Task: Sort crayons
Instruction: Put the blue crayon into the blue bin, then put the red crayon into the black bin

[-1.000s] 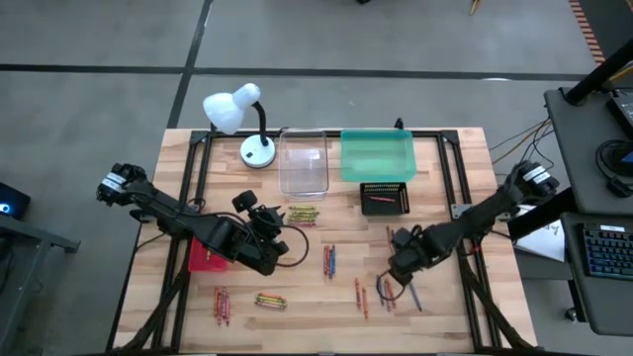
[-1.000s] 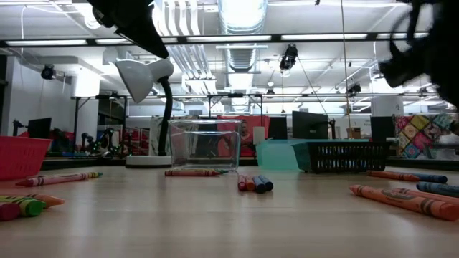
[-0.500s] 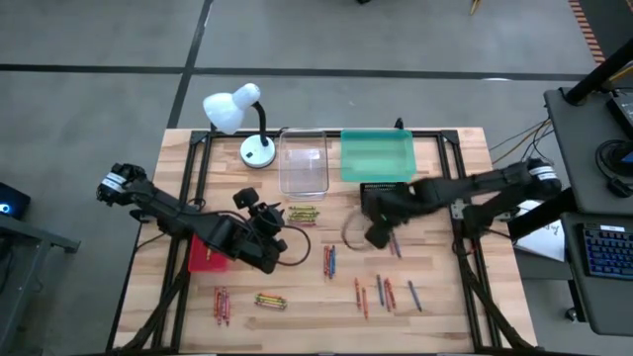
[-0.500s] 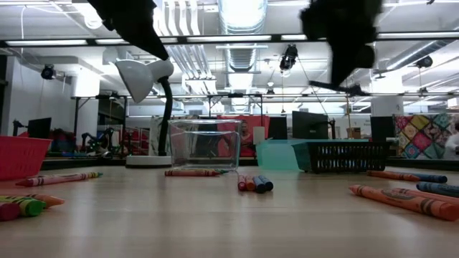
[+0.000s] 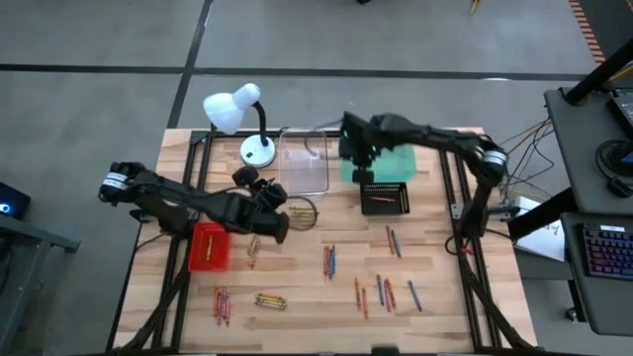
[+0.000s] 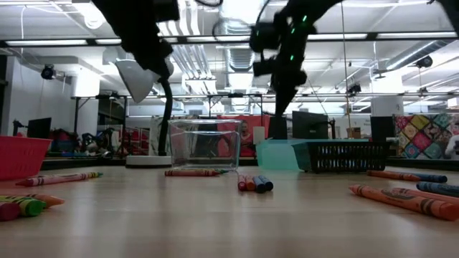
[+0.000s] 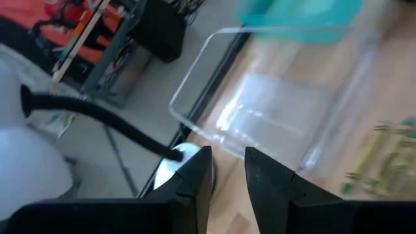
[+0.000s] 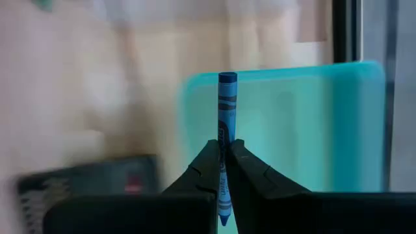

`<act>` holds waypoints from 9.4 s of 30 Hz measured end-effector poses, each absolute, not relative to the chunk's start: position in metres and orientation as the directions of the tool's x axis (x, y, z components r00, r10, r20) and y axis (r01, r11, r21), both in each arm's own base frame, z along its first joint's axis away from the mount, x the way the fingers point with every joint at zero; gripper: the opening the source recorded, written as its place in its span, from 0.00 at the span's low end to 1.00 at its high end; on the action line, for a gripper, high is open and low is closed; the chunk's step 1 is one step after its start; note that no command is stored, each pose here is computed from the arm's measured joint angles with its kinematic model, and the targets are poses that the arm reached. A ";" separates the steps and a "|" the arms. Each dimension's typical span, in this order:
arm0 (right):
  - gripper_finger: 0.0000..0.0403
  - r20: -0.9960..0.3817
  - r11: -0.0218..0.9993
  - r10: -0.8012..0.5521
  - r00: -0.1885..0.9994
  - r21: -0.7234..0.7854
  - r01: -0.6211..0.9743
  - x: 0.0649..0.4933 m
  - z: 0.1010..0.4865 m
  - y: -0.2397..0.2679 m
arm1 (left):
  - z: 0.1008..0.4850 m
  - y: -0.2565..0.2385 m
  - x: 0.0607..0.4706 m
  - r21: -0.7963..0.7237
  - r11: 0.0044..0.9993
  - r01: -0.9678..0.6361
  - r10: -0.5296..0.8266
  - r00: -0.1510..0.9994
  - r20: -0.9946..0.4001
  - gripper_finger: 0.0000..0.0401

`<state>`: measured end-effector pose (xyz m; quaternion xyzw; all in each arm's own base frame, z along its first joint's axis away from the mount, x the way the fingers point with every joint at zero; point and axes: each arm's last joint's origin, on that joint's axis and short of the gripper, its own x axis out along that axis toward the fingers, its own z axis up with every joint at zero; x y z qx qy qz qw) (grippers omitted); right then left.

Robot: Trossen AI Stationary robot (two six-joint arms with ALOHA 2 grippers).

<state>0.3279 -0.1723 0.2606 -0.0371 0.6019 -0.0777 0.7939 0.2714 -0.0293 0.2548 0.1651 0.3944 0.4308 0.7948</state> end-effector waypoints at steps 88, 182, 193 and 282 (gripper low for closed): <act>0.23 -0.837 0.991 -0.060 0.544 0.015 0.132 0.309 0.328 -0.149 | 0.236 -0.060 0.257 0.039 0.850 -0.526 0.263 0.358 -0.896 0.19; 0.17 -0.557 0.997 0.053 0.829 0.080 -0.010 0.273 0.274 -0.013 | 0.098 -0.033 0.276 0.230 0.957 -0.178 0.287 0.700 -0.654 0.31; 0.17 -0.559 0.996 0.054 0.828 0.094 -0.001 0.273 0.274 -0.013 | 0.100 -0.040 0.279 0.183 0.975 -0.129 0.219 0.713 -0.666 0.31; 0.17 -0.052 0.987 0.119 0.991 -0.104 -0.124 0.306 0.241 0.006 | 0.241 -0.024 0.241 0.177 0.973 -0.147 0.170 0.977 -0.125 0.00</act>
